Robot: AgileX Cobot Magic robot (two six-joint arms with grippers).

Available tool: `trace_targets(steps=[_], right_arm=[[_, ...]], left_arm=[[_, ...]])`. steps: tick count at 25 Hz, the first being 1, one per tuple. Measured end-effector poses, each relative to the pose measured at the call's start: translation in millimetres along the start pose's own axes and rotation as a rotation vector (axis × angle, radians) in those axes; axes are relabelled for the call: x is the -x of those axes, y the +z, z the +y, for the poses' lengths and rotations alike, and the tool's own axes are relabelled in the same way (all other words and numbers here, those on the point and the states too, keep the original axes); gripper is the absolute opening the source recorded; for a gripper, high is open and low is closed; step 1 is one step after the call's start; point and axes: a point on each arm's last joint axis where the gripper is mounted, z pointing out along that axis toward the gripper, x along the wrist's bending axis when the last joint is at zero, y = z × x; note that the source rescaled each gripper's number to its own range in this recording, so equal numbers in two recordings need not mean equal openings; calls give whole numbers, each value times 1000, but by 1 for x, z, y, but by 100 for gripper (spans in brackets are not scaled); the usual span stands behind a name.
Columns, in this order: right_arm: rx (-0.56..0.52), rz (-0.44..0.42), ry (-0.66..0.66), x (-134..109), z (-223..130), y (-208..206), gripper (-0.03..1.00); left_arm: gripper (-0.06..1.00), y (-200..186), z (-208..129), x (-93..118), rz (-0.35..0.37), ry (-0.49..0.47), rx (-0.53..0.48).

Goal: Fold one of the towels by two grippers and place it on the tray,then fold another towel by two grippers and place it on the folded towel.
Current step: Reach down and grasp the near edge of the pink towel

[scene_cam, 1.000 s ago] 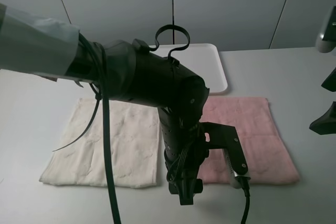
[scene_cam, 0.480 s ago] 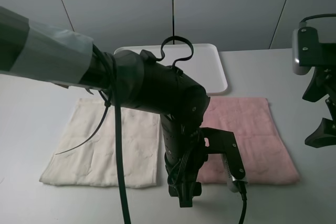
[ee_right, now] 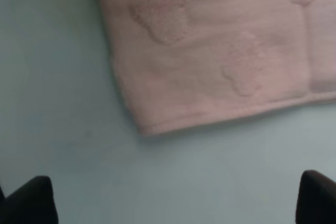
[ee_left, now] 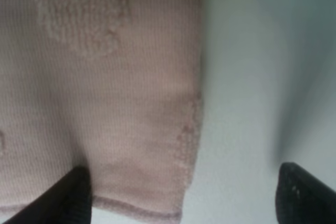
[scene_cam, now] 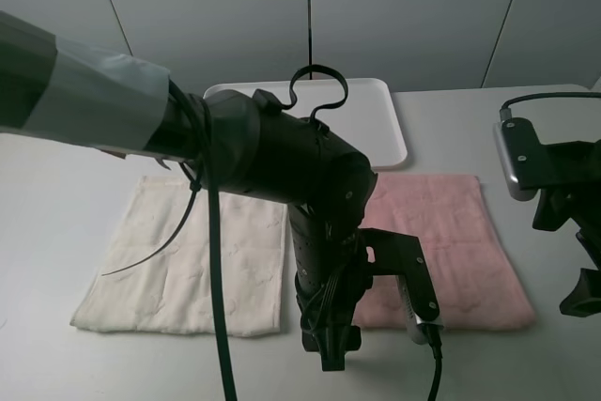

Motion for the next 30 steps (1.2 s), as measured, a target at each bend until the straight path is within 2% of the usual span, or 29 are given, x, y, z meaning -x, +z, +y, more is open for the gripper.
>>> trace_targets(steps=[5, 12, 19, 30], right_arm=[[-33, 19, -44, -14, -8, 20, 98], [42, -24, -76, -23, -7, 37, 98], [58, -43, -127, -24, -6, 39, 98], [27, 55, -151, -23, -3, 57, 98]], left_arm=[[98, 0, 0, 0, 0, 0, 0], [98, 0, 0, 0, 0, 0, 0], [98, 0, 0, 0, 0, 0, 0], [98, 0, 0, 0, 1, 0, 2]])
